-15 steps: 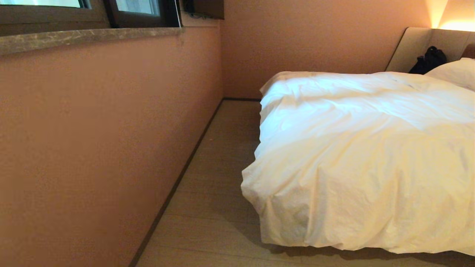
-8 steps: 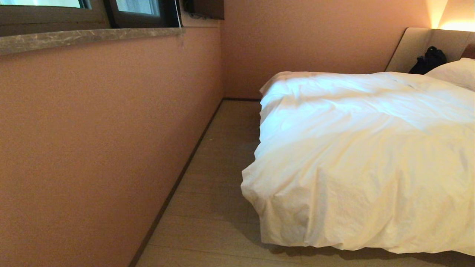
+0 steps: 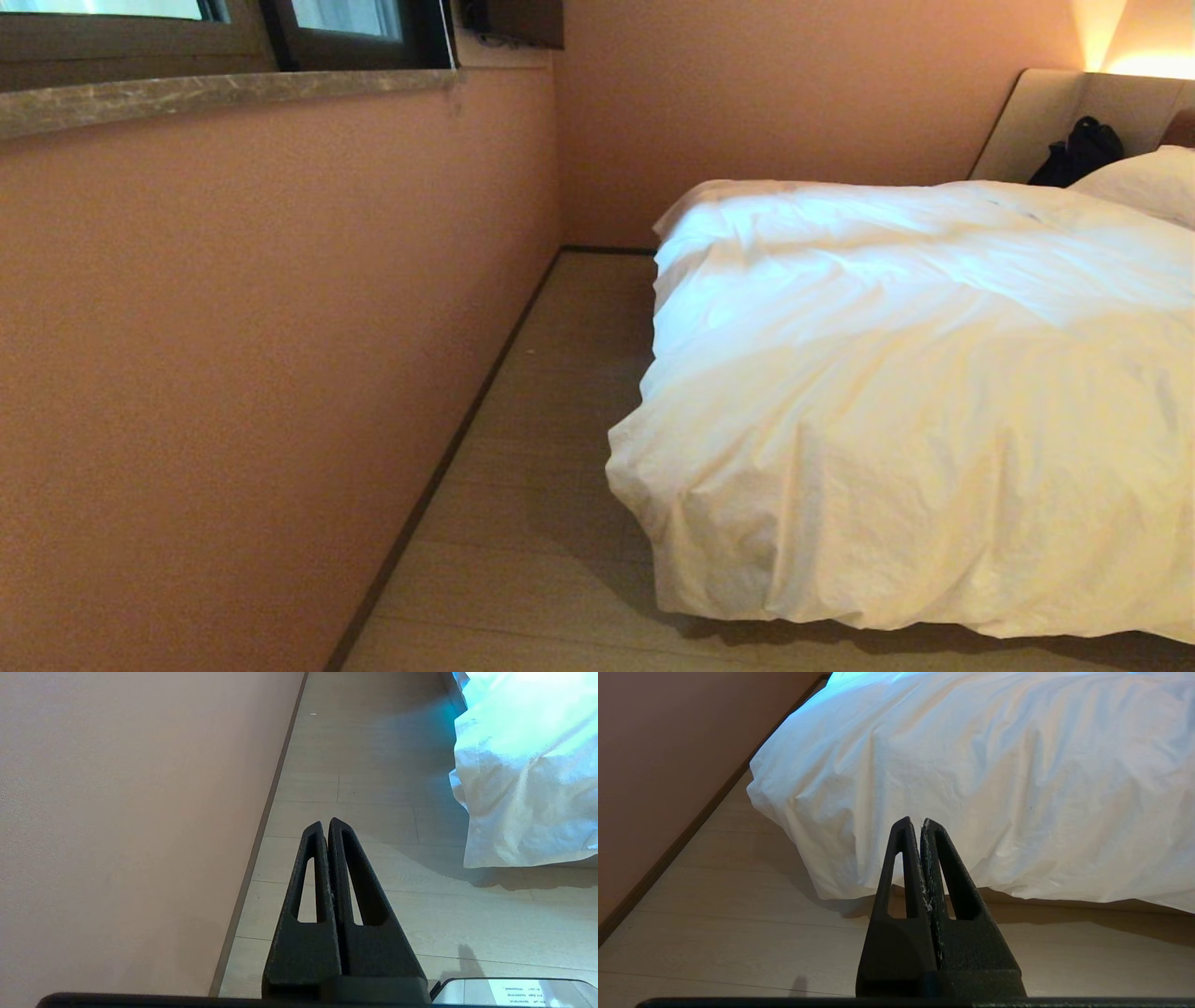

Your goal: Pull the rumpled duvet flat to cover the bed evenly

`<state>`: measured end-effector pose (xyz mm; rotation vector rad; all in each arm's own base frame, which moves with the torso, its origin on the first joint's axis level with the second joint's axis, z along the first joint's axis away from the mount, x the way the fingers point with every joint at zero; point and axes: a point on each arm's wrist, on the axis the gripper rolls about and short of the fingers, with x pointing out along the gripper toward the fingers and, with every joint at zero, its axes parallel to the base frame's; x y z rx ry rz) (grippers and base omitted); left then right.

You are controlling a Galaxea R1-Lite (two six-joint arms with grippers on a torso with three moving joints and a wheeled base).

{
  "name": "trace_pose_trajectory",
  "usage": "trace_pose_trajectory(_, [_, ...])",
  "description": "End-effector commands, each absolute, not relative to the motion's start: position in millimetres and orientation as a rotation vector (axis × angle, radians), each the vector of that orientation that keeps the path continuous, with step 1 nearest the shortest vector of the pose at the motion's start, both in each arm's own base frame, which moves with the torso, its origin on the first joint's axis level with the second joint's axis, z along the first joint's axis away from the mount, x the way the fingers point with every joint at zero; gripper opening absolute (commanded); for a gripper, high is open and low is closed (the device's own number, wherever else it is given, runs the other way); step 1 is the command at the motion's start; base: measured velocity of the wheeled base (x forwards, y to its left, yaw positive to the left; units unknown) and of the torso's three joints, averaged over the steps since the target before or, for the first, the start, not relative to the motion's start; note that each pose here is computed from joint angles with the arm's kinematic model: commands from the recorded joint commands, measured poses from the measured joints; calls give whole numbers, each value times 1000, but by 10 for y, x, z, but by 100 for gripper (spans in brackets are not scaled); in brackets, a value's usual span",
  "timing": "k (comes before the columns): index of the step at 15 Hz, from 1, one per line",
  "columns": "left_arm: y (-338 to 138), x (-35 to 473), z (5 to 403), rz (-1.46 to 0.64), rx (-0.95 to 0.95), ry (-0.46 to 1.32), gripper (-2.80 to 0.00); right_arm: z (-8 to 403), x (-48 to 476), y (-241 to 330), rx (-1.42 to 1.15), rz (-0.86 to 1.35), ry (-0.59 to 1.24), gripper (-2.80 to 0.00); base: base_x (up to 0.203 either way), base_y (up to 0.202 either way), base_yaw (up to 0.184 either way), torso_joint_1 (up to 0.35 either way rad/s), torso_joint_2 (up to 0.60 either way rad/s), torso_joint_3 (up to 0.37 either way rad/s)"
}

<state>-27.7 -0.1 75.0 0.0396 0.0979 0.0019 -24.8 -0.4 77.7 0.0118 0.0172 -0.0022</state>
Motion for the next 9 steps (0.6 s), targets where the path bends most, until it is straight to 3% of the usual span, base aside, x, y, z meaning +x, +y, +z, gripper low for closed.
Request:
trace_pose_trajectory(1, [-1, -277, 748, 3, 40, 99, -280, 774, -246, -4, 12, -3, 20, -280, 0, 0, 0, 0, 0, 0])
trace_pose_trajectory(9, [-1, -277, 750, 3, 40, 98, -280, 774, -246, -4, 14, -2, 20, -280, 0, 0, 0, 0, 0, 0])
